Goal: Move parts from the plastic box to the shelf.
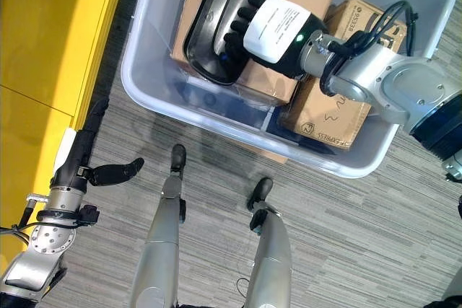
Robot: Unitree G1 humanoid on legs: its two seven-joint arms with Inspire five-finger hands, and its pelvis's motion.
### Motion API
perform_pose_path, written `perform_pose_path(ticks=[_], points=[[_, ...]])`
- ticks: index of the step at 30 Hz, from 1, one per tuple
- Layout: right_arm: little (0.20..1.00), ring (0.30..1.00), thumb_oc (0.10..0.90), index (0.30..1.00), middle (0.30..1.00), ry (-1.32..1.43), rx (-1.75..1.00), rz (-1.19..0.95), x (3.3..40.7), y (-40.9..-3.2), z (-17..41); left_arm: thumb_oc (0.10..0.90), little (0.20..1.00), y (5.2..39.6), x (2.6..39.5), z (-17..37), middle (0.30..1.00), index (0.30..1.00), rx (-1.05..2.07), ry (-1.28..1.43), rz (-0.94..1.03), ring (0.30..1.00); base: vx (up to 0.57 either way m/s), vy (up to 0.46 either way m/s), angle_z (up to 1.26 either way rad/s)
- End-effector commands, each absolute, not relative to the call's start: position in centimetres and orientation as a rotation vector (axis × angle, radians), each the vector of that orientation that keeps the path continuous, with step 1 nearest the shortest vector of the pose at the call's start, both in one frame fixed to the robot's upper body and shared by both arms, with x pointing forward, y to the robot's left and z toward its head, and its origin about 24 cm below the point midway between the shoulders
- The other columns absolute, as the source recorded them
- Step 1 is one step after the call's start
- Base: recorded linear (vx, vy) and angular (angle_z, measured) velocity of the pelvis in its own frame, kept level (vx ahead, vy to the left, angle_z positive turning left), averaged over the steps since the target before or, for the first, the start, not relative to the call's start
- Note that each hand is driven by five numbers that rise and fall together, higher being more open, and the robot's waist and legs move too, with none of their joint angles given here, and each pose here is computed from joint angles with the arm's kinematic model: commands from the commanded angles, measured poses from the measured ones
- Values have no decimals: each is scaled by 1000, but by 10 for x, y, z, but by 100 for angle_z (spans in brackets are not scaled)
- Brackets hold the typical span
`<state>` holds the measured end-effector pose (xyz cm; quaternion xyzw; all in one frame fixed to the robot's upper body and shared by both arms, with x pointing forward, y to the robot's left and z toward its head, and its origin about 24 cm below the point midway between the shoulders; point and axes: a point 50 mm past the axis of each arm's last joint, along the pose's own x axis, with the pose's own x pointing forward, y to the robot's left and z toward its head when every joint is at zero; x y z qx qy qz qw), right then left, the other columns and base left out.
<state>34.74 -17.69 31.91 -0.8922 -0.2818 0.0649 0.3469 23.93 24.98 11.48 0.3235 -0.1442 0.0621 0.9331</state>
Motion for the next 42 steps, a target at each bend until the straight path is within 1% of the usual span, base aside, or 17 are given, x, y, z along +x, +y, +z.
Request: perform_pose_path(ticks=[1,7,24,28,35,36,37,42], points=[[1000,1000,900,1000,1000,-903,-2320,-146,328,-176,388,900,1000,244,226,151,1000,1000,672,-511,139,1000,12,7,4],[1000,1000,900,1000,1000,-896,-2307,-194,331,-180,391,900,1000,244,224,152,1000,1000,692,-518,143,1000,42,-11,1],[1000,1000,900,1000,1000,-915,-2254,-275,338,-175,400,900,1000,243,224,154,1000,1000,648,-533,158,1000,21,3,5],[1000,1000,900,1000,1000,-883,-2230,-266,342,-178,393,900,1000,242,224,154,1000,1000,641,-535,162,1000,38,10,14],[1000,1000,900,1000,1000,-773,-2184,-282,356,-197,376,900,1000,240,224,155,1000,1000,611,-559,172,1000,1,39,3],[791,791,751,791,791,-753,-2167,-277,360,-200,370,900,1000,240,225,155,1000,1000,605,-562,183,1000,-23,50,-4],[300,300,400,300,300,-734,-2159,-267,362,-202,364,900,1000,240,225,154,1000,1000,593,-560,191,1000,-21,41,-2],[300,300,400,300,300,-702,-2118,-263,366,-206,357,900,1000,239,226,152,1000,1000,577,-551,190,1000,-3,7,0]])
